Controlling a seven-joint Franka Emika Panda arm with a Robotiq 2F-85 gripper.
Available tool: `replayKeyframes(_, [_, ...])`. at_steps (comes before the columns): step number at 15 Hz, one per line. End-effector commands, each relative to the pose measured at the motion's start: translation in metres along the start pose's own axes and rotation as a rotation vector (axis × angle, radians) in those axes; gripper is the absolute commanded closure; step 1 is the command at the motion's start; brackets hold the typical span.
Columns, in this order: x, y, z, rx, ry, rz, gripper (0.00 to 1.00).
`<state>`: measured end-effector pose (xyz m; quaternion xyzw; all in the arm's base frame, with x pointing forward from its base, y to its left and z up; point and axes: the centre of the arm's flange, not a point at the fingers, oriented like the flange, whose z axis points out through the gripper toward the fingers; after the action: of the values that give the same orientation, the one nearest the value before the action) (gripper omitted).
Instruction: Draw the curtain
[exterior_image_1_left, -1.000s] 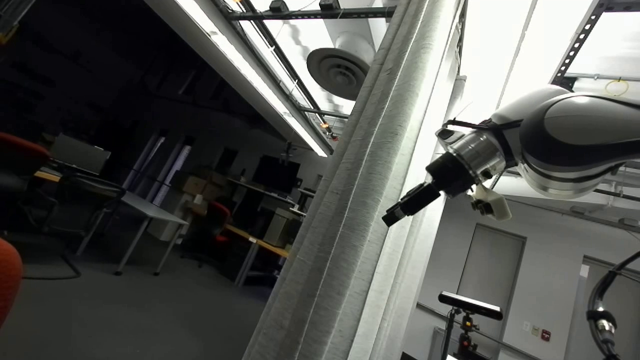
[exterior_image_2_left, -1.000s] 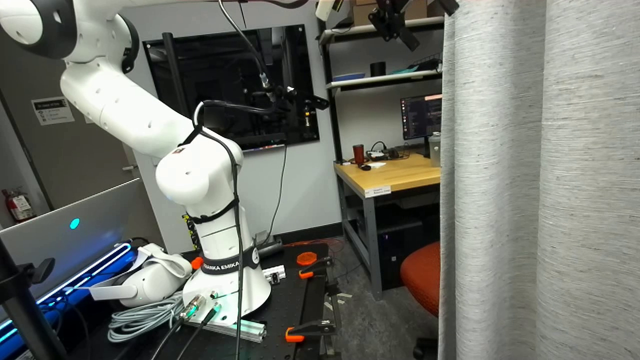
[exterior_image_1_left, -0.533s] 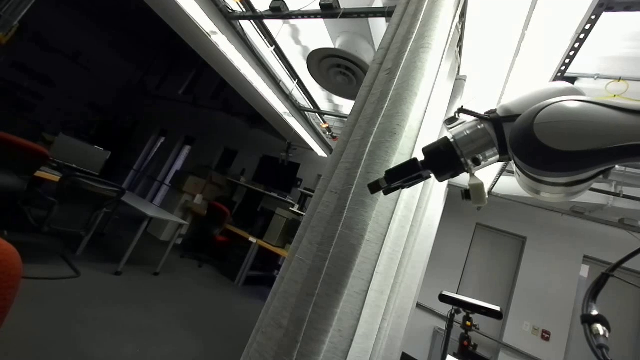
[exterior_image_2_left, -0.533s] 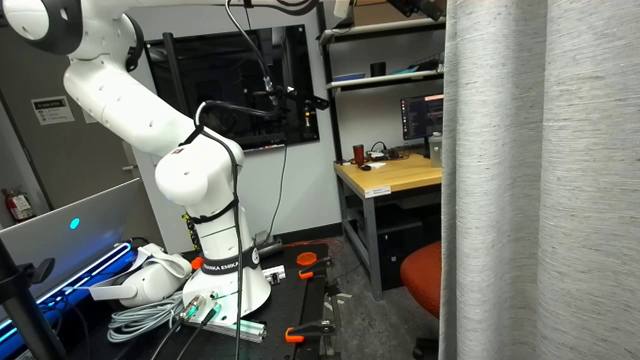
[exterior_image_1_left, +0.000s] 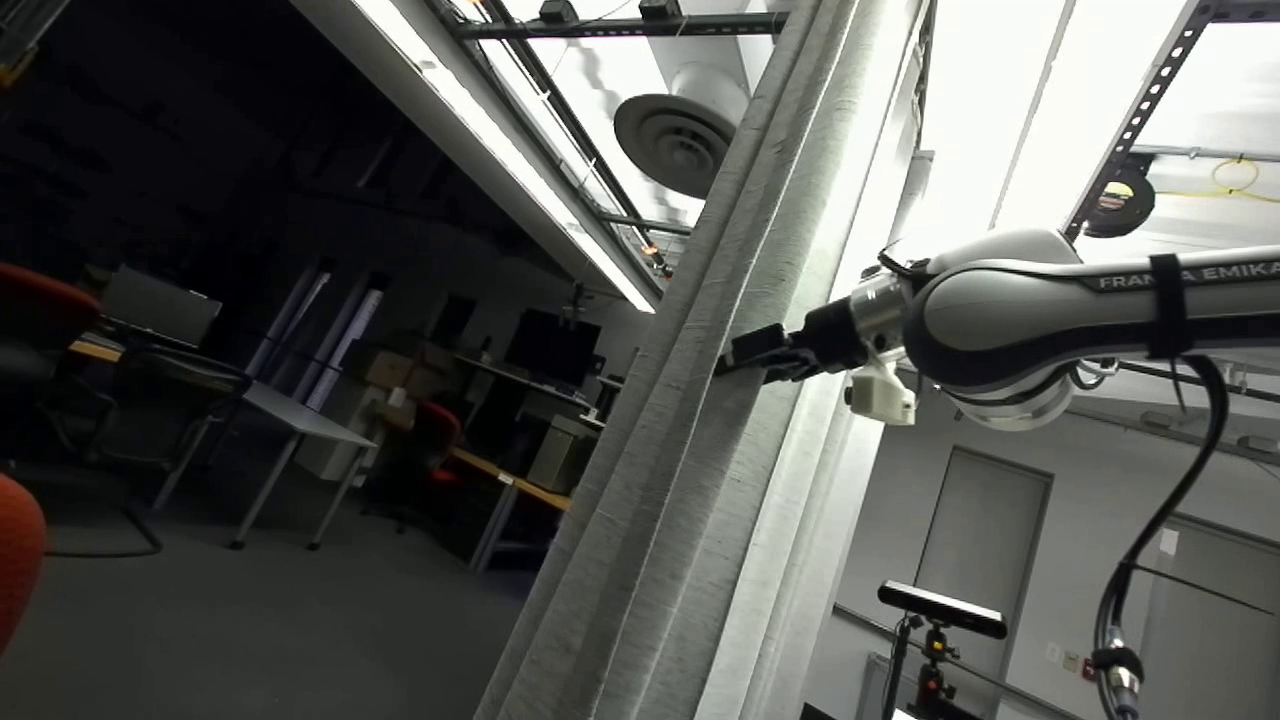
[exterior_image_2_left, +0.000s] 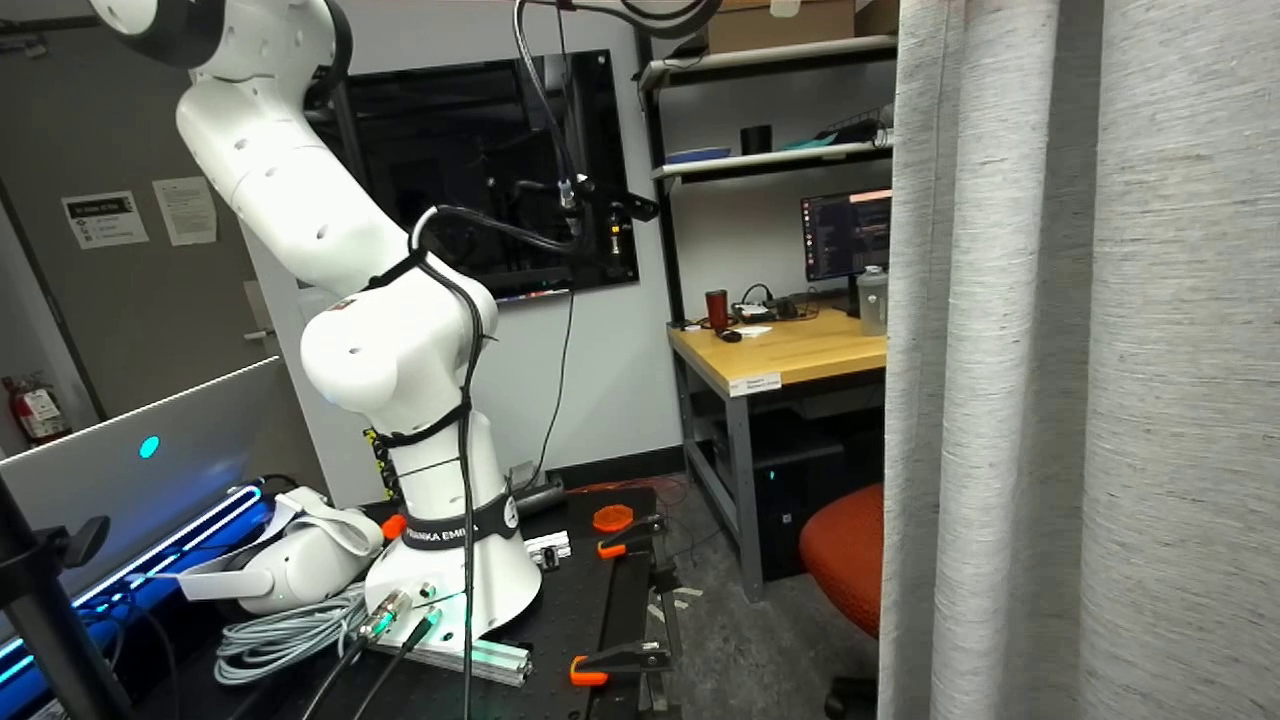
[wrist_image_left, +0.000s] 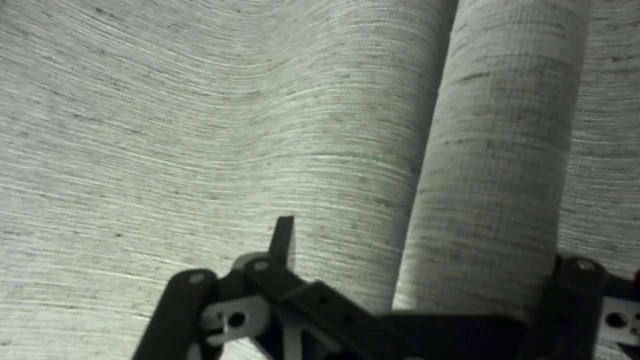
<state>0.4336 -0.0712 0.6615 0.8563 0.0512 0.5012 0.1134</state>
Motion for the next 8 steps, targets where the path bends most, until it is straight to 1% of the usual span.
replayKeyframes(1, [0.021,-0.004,0.028,0.100,-0.007,0.015,0.00])
replayKeyframes(4, [0.022,-0.033,0.045,0.190,-0.024,0.019,0.00])
replayKeyframes(5, [0.023,-0.041,0.049,0.206,-0.027,0.016,0.11])
replayKeyframes(6, [0.023,-0.047,0.053,0.220,-0.027,0.015,0.26])
replayKeyframes(7, [0.024,-0.052,0.056,0.211,-0.026,0.011,0.32])
replayKeyframes(8, [0.025,-0.054,0.058,0.208,-0.024,0.003,0.42])
